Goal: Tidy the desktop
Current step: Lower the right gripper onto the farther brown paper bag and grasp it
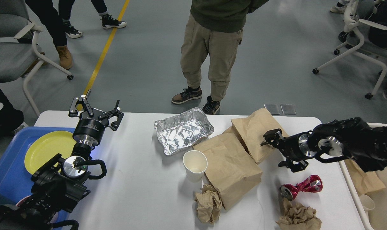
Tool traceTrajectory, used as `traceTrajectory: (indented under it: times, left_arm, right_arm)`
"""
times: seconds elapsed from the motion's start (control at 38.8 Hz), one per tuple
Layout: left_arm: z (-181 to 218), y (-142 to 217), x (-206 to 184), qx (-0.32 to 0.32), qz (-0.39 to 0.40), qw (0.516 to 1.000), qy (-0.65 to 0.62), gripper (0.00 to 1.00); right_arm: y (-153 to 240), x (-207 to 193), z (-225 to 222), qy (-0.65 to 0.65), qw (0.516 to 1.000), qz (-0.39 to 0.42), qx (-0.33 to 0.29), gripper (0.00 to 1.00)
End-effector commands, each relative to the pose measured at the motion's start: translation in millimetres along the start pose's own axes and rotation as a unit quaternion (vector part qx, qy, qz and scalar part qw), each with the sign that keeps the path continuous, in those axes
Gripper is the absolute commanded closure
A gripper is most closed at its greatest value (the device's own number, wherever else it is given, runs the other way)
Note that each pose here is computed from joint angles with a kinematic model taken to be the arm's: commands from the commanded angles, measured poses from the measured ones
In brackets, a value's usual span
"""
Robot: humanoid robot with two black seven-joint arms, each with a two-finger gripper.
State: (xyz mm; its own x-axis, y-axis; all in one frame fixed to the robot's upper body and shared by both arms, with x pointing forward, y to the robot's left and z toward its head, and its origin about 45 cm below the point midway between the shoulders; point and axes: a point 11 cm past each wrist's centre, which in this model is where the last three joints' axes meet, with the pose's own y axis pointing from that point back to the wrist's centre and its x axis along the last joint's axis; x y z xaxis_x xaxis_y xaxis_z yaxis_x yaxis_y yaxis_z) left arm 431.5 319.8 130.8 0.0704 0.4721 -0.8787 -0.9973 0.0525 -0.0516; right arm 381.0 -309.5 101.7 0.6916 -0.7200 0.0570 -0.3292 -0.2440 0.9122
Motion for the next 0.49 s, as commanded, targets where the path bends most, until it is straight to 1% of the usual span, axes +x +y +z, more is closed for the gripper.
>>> traceTrajectory:
  times: [0.0, 0.1, 0.18, 0.21, 0.23, 0.28, 0.31, 0.34, 0.39, 0.46]
  left_arm:
    - [0, 0, 0, 0.0, 0.0, 1.0, 0.0, 0.04]
    - [0, 0, 0, 0.0, 0.0, 1.0, 0.0, 0.04]
    - [0, 0, 0, 0.0, 0.0, 1.0, 0.0, 0.04]
    - [0, 0, 0, 0.0, 0.0, 1.0, 0.0, 0.04]
    - [0, 0, 0, 0.0, 0.0, 1.0, 0.0, 0.04]
    - [0, 0, 0, 0.0, 0.0, 1.0, 0.0, 0.04]
    - [0, 0, 0, 0.0, 0.0, 1.0, 0.0, 0.04]
    - [0, 0, 0, 0.0, 0.0, 1.0, 0.0, 0.04]
    - [0, 0, 0, 0.0, 0.0, 1.0, 0.0, 0.04]
    - [0, 0, 0, 0.0, 0.0, 1.0, 0.0, 0.04]
  right_arm:
    - [-17, -10, -2, -0.005, 1.0, 0.024, 0.008, 0.0]
    - [-30, -23, -3, 0.001, 1.0, 0.029, 0.007, 0.0]
    - [-37, -31, -3, 0.001, 0.999, 0.034, 0.009, 0.1]
    - [-39, -32, -3, 0.002, 0.999, 0.037, 0.008, 0.17]
    - [-41, -34, -3, 0.009, 0.999, 0.044, 0.007, 0.43]
    - [-42, -34, -2, 0.019, 0.998, 0.052, 0.001, 0.8]
    - [-43, -35, -1, 0.023, 0.998, 0.054, -0.003, 0.93]
    - [-44, -34, 1, 0.037, 0.997, 0.059, -0.017, 1.0]
    - [-42, -29, 7, 0.042, 0.996, 0.07, -0.047, 1.0]
    - [-40, -24, 10, 0.04, 0.994, 0.084, -0.065, 1.0]
